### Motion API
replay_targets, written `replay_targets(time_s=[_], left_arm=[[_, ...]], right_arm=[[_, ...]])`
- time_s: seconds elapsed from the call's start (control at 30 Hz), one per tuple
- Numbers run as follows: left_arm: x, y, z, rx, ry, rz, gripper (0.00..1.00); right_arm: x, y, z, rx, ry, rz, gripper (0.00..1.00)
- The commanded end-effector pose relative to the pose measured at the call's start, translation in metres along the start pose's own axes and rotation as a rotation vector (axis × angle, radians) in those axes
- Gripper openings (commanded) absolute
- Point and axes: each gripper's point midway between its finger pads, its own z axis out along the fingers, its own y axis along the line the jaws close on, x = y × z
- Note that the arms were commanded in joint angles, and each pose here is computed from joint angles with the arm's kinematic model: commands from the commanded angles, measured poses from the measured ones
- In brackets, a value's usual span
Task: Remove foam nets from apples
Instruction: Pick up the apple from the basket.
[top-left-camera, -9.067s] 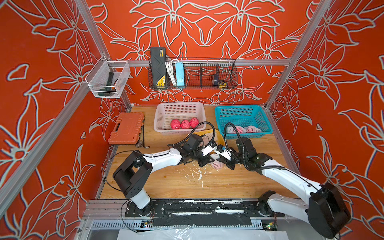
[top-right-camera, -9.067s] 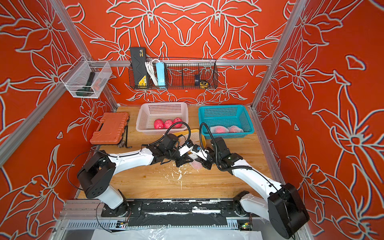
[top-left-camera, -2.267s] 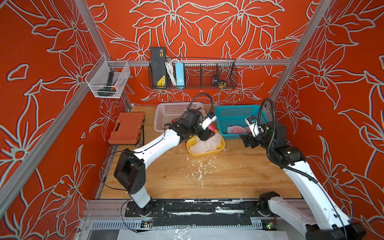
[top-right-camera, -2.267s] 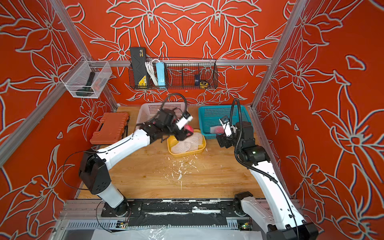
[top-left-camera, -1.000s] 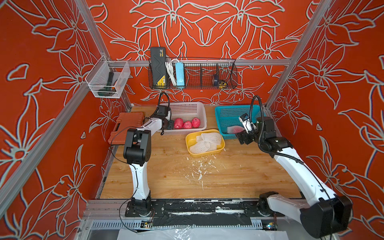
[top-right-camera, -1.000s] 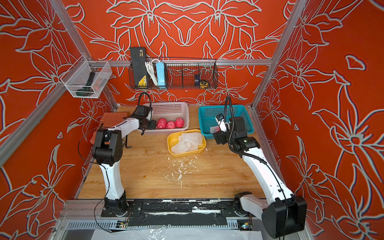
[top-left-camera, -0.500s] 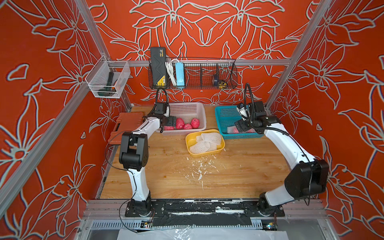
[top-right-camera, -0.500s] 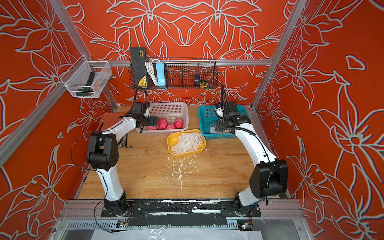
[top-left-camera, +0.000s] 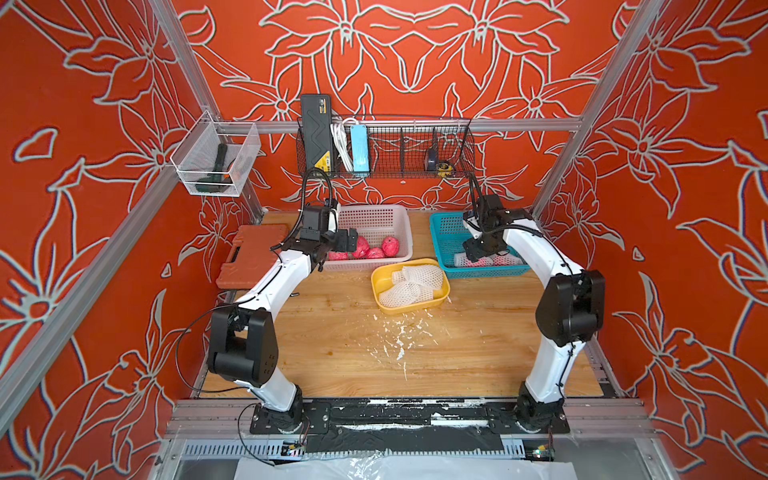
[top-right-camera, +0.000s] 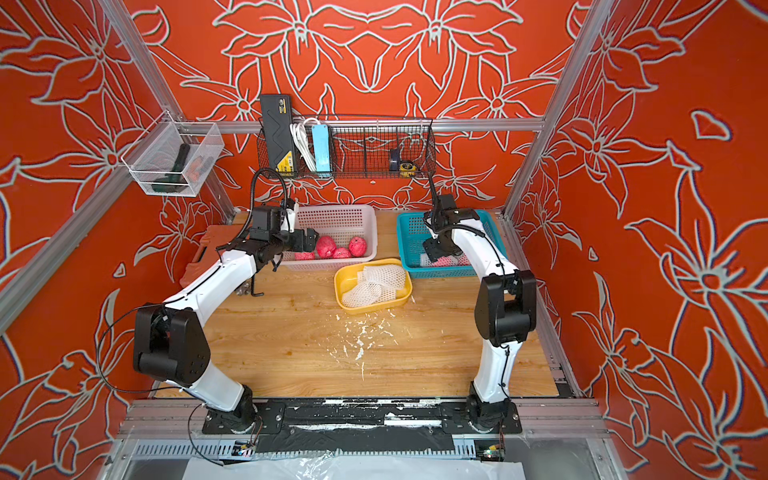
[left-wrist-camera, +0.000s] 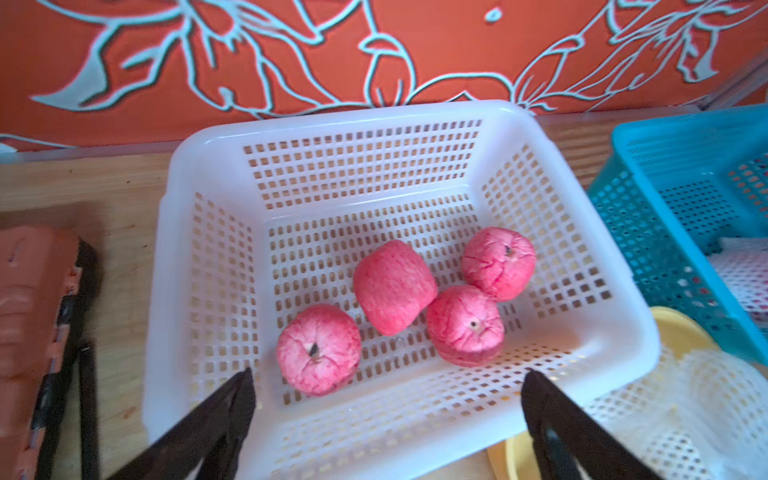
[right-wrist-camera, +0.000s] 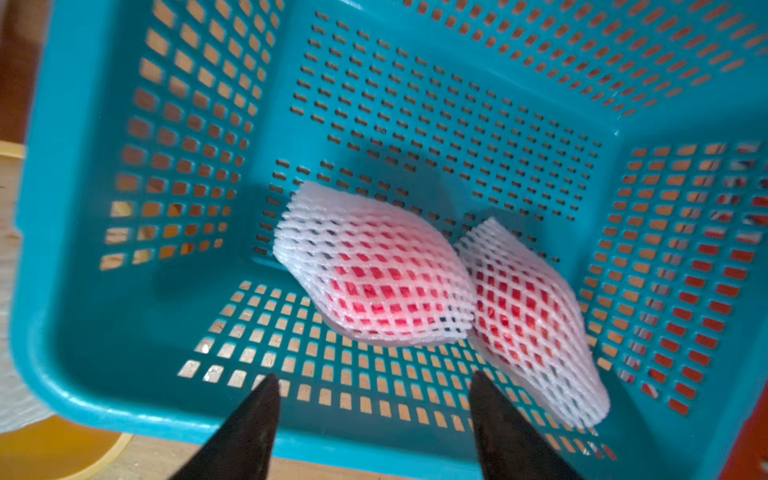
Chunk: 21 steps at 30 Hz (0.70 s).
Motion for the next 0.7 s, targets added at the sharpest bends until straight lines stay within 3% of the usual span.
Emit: replay_targets(time_s=[0.0, 0.3, 0.5, 0.67], left_arm=[[-0.005, -0.019, -0.008, 0.051, -0.029, 0.015, 0.98], [-0.005, -0.027, -0.011, 0.063, -0.032, 0.042, 0.98], [-0.006, -0.027, -0.008, 0.057, -0.024, 0.053, 0.98], [-0.005, -0.027, -0.008, 0.058, -0.016, 0.055, 0.98]], right_arm=[[0.011, -0.008, 0.000, 0.027, 0.078, 0.006, 0.61], [0.017, -0.008, 0.031, -0.008, 0.170, -0.002, 0.43], [0.004, -0.017, 0.048, 0.013, 0.163, 0.013, 0.43], [-0.035, -0.035, 0.039, 0.090, 0.025, 0.048, 0.46]])
